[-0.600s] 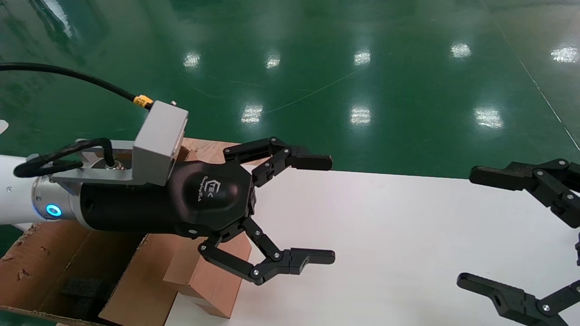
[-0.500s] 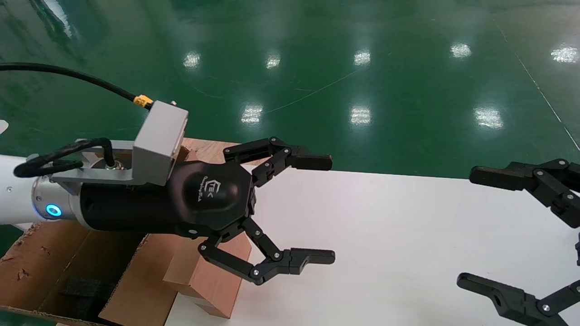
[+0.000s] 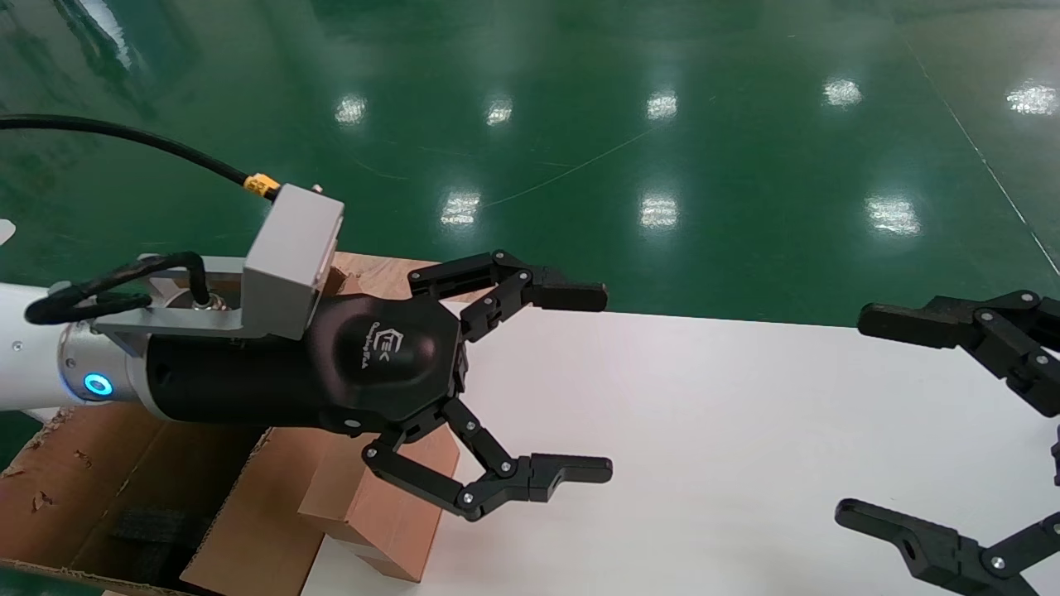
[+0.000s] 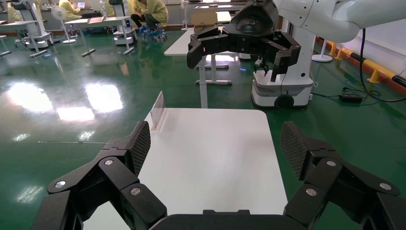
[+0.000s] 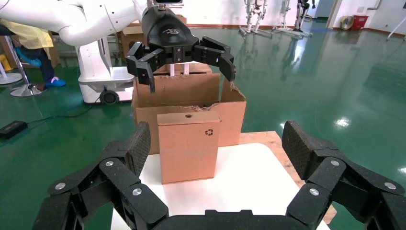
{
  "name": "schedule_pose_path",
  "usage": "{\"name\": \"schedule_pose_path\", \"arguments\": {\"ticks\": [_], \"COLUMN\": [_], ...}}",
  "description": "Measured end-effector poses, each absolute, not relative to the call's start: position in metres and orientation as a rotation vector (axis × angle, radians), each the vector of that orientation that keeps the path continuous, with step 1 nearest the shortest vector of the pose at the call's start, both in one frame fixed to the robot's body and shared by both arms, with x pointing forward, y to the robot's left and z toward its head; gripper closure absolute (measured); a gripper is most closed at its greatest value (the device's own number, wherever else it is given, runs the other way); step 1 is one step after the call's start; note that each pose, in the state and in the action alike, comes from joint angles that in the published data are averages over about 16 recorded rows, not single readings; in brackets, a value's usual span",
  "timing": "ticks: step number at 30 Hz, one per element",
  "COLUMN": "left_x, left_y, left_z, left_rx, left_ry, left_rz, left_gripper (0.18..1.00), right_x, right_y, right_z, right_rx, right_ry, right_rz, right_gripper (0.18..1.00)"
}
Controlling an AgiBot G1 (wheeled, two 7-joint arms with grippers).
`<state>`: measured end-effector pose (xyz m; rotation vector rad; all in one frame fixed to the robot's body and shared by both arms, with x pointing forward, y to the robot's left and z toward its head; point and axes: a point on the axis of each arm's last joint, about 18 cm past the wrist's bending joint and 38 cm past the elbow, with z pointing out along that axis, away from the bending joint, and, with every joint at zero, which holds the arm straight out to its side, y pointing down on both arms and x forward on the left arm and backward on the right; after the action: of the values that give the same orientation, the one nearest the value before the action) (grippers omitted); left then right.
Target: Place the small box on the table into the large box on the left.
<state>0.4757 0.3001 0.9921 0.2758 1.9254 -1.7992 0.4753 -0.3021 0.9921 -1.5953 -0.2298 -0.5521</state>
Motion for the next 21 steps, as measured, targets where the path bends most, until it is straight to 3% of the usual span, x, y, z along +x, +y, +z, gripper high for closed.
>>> {"name": "schedule_pose_path", "arguments": {"ticks": [10,21], "left_x": [0.4758,0.4821], "left_y": [0.3002,0.3023], "left_z": [0.992,0.989], "left_rx": [0.275,0.235], "left_ry": [1.926,1.959], "left_rz": [-1.797,-1.703], "left_gripper": [0.183,0.183], "right_x": [0.4753,0.4754], "right_y": [-0.3021,-0.3022], "right_z": [0.9921,0.9921], "right_rx": [-1.595,-1.595], "right_ry": [-0.23,-0.23], "right_rz": [-0.552,-0.552], "right_gripper": [0.198,0.313]}}
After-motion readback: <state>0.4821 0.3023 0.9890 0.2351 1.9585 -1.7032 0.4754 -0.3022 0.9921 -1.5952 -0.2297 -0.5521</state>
